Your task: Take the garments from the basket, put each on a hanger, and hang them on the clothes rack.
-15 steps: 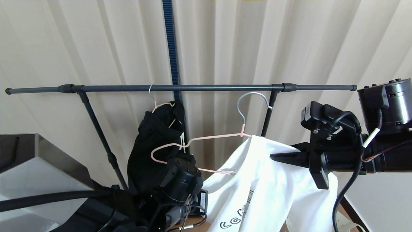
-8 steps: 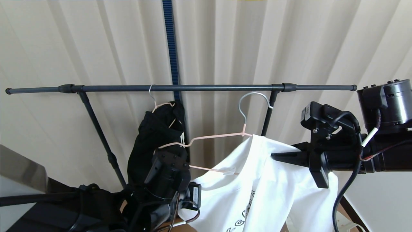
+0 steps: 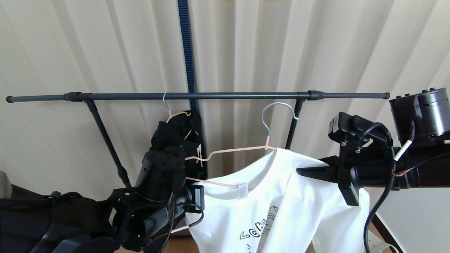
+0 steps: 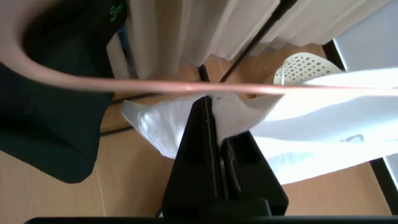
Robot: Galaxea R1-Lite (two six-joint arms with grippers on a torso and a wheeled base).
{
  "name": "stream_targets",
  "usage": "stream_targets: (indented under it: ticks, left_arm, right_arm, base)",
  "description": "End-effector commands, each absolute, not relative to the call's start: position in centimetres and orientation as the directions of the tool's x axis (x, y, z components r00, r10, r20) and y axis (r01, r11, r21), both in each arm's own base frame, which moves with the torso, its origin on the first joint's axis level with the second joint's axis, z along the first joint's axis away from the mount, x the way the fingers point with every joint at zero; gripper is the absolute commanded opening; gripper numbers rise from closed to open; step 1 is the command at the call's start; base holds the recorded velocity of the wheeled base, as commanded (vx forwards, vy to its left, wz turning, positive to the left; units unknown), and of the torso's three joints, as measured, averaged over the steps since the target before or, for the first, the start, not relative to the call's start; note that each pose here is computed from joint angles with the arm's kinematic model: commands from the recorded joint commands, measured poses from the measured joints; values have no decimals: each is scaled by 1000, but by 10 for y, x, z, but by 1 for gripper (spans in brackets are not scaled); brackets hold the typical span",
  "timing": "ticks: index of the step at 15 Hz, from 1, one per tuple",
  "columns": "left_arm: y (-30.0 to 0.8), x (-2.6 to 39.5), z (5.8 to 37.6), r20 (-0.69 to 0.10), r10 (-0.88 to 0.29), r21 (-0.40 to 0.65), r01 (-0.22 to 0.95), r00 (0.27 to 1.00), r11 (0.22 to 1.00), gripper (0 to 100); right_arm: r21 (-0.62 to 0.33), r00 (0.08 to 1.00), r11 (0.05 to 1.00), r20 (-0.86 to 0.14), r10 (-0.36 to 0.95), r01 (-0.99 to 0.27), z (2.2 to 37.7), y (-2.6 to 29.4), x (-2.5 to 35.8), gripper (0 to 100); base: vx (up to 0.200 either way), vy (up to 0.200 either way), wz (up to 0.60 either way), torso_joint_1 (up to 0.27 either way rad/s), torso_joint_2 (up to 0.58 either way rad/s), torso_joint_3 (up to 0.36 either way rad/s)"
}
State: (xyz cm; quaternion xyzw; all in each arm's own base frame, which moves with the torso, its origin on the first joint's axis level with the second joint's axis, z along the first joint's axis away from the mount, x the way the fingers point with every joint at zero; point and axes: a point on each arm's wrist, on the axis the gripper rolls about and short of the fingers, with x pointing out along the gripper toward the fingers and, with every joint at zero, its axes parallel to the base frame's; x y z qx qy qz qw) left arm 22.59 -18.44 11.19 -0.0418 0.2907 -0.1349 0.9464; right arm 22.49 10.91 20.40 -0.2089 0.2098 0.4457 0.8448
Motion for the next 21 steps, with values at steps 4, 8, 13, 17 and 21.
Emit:
stream_targets:
  ticks: [4,8,13,17,21]
  left_arm:
    - [-169,233,121,-512,-245,-168,184,823,969,0]
    - [-148,243,130,-487,-195,-145,141,851,979,0]
    - [-132,249,140,-456,-155,-137,103,877,985,0]
    - [-131,252,150,-423,-156,-140,106,892,984,0]
    - [-147,239,174,-350,-235,-114,207,907,972,0]
  right_arm:
    - [-177,531,526,-530,661,-832,200,107,227,0]
    - [-224,546,515,-532,646,-828,197,100,229,0]
    - [-271,553,491,-545,631,-828,192,94,228,0]
    - [-297,555,474,-550,624,-829,190,91,228,0]
    - [-304,566,483,-541,622,-821,191,93,231,0]
  base:
    - [0,0,0,0,0,0]
    - [0,0,0,0,0,0]
    - [0,0,0,0,0,0]
    - [0,0,0,0,0,0]
    - [0,0,0,0,0,0]
